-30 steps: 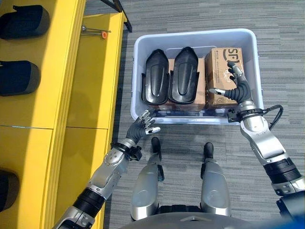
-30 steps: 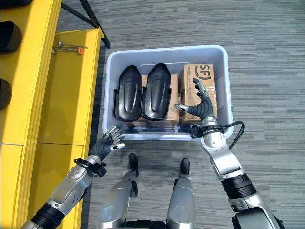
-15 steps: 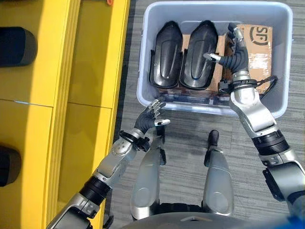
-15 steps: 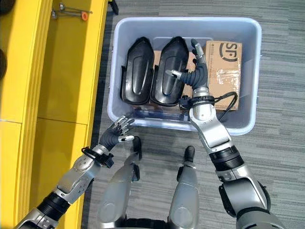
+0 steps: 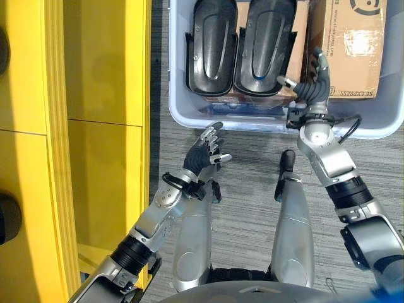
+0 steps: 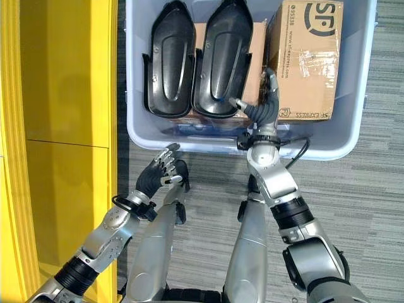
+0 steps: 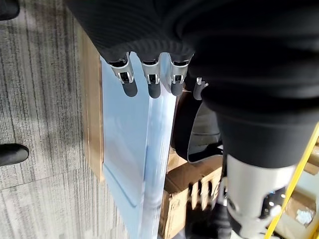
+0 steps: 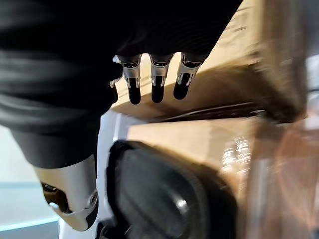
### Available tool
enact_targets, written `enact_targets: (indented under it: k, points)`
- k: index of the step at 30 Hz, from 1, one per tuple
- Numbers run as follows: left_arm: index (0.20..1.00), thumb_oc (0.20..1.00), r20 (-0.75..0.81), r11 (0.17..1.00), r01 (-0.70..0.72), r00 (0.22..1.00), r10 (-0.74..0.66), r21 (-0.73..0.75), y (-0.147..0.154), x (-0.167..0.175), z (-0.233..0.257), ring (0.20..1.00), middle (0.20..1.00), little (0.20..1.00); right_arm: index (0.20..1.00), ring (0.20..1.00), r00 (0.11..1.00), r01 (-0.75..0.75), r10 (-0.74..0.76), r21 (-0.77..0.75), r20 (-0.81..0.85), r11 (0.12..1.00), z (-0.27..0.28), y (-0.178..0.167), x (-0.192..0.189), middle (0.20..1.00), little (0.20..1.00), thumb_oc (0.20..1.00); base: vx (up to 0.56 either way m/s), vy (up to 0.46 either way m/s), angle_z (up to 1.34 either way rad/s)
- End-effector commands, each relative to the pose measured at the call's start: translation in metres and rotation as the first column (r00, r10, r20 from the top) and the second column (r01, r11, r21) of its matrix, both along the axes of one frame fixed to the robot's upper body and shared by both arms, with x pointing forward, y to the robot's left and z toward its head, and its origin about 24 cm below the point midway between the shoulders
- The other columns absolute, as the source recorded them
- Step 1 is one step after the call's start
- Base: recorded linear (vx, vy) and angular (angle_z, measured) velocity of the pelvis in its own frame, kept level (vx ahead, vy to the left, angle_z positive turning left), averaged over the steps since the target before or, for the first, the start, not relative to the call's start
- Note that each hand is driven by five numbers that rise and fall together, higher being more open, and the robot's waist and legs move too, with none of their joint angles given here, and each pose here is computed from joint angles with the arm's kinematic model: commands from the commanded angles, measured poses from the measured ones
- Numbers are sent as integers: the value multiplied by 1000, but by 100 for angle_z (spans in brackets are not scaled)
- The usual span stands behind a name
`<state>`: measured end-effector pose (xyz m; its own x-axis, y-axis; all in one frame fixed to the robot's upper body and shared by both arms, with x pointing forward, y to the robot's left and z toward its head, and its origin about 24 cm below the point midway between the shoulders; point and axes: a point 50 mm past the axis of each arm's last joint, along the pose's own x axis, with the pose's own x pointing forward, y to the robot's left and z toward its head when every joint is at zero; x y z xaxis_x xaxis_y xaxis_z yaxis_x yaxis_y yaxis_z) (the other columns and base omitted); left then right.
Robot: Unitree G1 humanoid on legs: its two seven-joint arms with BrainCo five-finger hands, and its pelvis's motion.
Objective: Move parts from the plastic box to the shelf.
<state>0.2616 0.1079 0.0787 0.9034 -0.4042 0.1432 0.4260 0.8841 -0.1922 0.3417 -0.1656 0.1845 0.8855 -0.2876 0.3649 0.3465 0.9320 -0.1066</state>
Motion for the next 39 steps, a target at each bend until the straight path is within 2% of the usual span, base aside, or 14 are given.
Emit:
enact_targets:
  k: [1, 7, 12, 15, 20, 27, 28, 32, 39]
  points:
    - [1000, 1000, 99, 992, -4, 995, 17, -123, -3, -8, 22, 1000, 1000, 1000, 1000, 1000, 979, -55, 45, 44, 198, 998, 33, 2, -10, 1000, 1000, 1000, 0, 47, -5]
    - [1000, 1000, 99, 989, 1, 995, 13, -146, -6, -10, 22, 1000, 1000, 1000, 1000, 1000, 970, -87, 98, -61, 223, 994, 34, 16, -13, 1000, 1000, 1000, 11, 28, 1]
    - [1000, 1000, 99, 988, 6, 995, 10, -155, -4, -9, 20, 1000, 1000, 1000, 1000, 1000, 947, -33, 84, -166, 309, 986, 50, 23, -16, 1000, 1000, 1000, -8, 27, 2]
    - [1000, 1000, 104, 986, 24, 995, -7, -167, -5, -10, 17, 1000, 1000, 1000, 1000, 1000, 875, 45, 74, -233, 479, 971, 76, 26, -26, 1000, 1000, 1000, 15, 66, 3]
    - [1000, 1000, 96, 982, 13, 995, 5, -189, -6, -12, 14, 1000, 1000, 1000, 1000, 1000, 781, 69, 108, -257, 615, 964, 93, 35, -49, 1000, 1000, 1000, 26, 67, 0]
    - [1000, 1000, 84, 982, 15, 996, 1, -186, 0, -13, 7, 1000, 1000, 1000, 1000, 1000, 837, 32, 95, -221, 539, 975, 84, 40, -42, 1000, 1000, 1000, 12, 12, 1]
    - [1000, 1000, 82, 984, 26, 997, -11, -175, 0, -13, 5, 1000, 1000, 1000, 1000, 1000, 888, 23, 55, -163, 456, 986, 74, 36, -32, 1000, 1000, 1000, 14, -56, 5]
    - [1000, 1000, 84, 987, 32, 996, -19, -159, 0, -11, 3, 1000, 1000, 1000, 1000, 1000, 920, 27, 11, -91, 393, 996, 68, 26, -13, 1000, 1000, 1000, 19, -46, 5]
    - [1000, 1000, 73, 989, 36, 997, -25, -145, -1, -9, 3, 1000, 1000, 1000, 1000, 1000, 936, -59, 72, -48, 344, 997, 70, 23, -6, 1000, 1000, 1000, 14, -22, 1]
